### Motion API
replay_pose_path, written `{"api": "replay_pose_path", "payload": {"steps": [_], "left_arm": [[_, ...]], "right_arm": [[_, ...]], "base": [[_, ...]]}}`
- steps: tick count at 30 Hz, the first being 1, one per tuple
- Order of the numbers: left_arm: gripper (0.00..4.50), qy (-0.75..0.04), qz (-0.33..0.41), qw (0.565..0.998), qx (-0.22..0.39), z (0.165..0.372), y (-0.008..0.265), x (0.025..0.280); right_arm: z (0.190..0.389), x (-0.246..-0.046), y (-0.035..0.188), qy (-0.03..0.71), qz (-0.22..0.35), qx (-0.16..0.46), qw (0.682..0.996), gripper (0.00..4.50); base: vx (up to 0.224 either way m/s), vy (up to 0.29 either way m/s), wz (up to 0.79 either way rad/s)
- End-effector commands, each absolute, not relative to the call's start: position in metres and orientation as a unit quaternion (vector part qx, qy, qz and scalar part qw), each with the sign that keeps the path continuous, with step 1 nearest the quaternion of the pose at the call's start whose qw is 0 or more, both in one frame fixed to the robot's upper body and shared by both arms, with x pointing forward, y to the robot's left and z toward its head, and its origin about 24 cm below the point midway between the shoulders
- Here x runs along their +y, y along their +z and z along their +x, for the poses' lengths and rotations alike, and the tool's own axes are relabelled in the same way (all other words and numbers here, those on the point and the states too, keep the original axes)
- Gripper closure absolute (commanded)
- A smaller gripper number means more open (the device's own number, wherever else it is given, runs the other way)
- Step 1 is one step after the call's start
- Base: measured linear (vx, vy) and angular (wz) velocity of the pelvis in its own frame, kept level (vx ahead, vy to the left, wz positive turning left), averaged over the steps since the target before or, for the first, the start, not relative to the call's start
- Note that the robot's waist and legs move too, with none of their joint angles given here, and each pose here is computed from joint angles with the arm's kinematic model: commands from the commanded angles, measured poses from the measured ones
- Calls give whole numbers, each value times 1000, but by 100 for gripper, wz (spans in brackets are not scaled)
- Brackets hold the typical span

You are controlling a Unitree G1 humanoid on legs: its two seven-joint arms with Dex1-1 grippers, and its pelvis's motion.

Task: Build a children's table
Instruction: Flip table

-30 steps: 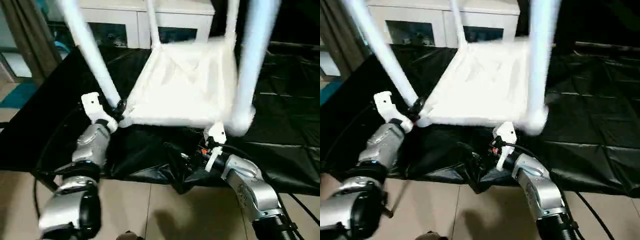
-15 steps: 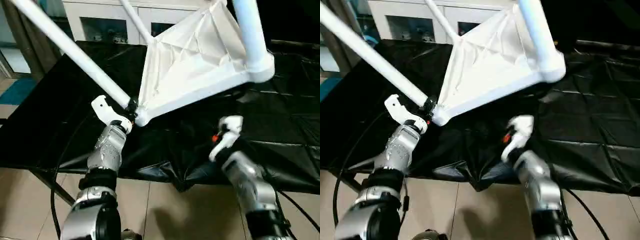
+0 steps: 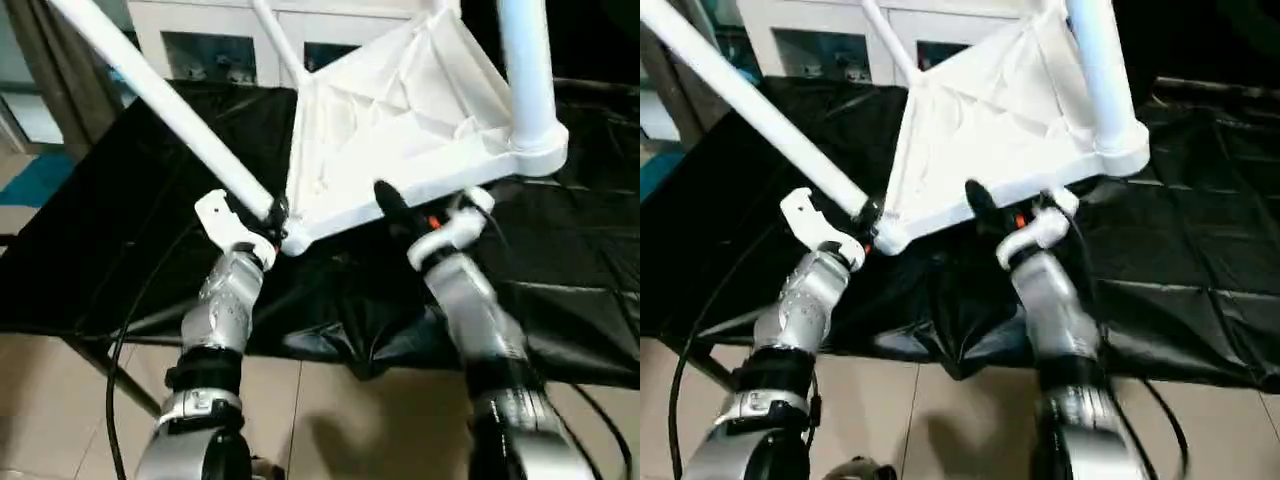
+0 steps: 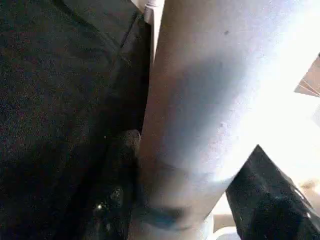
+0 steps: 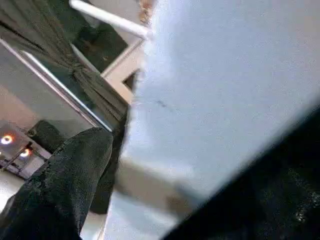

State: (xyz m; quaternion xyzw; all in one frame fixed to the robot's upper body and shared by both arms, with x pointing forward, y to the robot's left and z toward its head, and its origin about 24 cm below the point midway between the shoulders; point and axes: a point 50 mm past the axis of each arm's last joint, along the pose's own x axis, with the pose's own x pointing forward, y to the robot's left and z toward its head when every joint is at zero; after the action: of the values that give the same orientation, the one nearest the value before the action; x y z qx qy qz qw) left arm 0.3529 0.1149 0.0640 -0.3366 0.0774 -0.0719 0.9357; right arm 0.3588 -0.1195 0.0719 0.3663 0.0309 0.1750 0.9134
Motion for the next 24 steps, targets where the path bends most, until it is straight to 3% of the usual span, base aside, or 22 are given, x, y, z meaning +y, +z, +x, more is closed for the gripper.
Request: {"api": "replay_pose_path", "payload": {"steps": [1,10,12,24], "left_arm": [[226,-87,-371,921,77,351,67,105],[226,-108,-367,919,92,342,64,95],[226,-114,-368,918,96,340,63,93],[226,-130,-361,917,110,338,62,89]], "right_arm": [[363,-121,70,157,382,35,910,0],[386,-127,85,115,463,17,879,0],[387,-127,85,119,456,19,882,36],[392,-136,85,104,459,9,882,121]], "base": [[0,0,0],[0,0,0],[0,0,0],[0,0,0]]}}
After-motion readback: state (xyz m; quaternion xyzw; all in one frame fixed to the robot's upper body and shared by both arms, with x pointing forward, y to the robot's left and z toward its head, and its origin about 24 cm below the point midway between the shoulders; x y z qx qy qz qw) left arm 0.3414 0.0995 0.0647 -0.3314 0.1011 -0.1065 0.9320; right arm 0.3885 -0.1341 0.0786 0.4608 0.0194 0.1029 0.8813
